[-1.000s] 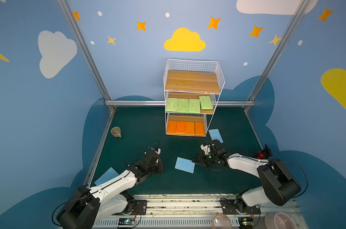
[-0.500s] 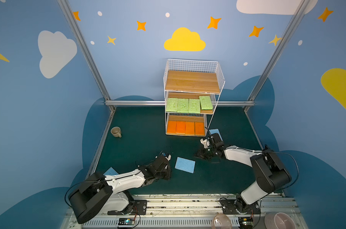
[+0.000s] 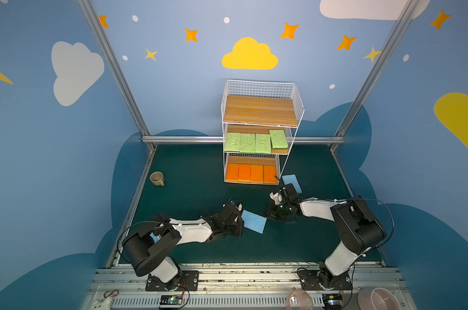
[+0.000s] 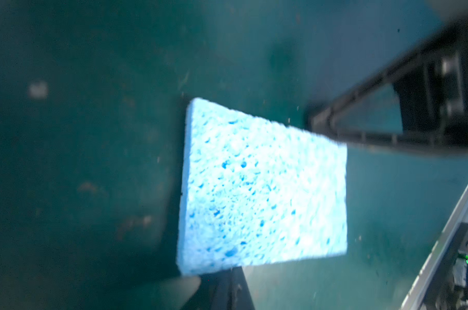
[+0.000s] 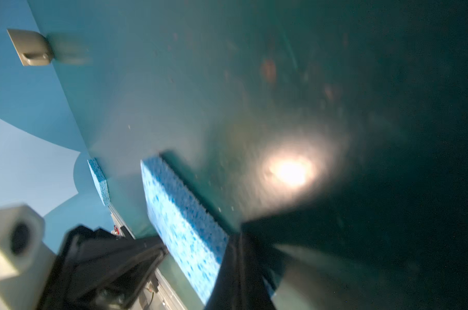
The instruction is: Place and organize the cleaning sponges onto the shelf
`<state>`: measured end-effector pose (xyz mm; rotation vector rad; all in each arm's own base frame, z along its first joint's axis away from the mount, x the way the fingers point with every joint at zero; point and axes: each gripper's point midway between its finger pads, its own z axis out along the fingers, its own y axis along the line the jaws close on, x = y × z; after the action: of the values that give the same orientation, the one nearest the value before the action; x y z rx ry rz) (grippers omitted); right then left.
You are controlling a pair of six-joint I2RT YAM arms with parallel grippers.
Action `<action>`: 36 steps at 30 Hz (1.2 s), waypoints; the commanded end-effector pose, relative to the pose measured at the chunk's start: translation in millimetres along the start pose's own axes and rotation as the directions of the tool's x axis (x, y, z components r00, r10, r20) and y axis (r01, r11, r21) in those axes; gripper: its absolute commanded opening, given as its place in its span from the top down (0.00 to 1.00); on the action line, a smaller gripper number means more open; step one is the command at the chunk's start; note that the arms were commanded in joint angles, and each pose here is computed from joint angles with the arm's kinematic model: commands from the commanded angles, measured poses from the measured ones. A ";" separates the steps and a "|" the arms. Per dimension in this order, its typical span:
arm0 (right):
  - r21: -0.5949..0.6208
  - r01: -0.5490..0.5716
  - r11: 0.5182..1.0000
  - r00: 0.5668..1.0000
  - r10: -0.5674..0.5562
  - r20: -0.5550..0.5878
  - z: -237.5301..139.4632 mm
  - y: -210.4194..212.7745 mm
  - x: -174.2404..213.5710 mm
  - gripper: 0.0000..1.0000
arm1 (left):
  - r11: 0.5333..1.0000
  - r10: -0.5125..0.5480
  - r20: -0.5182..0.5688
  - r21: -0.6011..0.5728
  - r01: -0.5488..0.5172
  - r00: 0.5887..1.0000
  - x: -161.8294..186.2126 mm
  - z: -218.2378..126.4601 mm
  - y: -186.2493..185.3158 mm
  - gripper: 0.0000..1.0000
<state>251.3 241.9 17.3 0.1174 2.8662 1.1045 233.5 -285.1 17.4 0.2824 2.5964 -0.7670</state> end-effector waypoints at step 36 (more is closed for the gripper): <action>0.110 0.968 0.228 0.252 -0.827 -0.503 -11.0 54.9 84.8 0.52 | 0.983 -0.094 0.149 -0.143 0.116 0.984 -3.3 -91.9 67.2 0.10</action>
<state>172.6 295.2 75.8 -1.5566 2.4746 0.3548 230.7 -192.0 63.2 0.0634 2.5161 -0.6462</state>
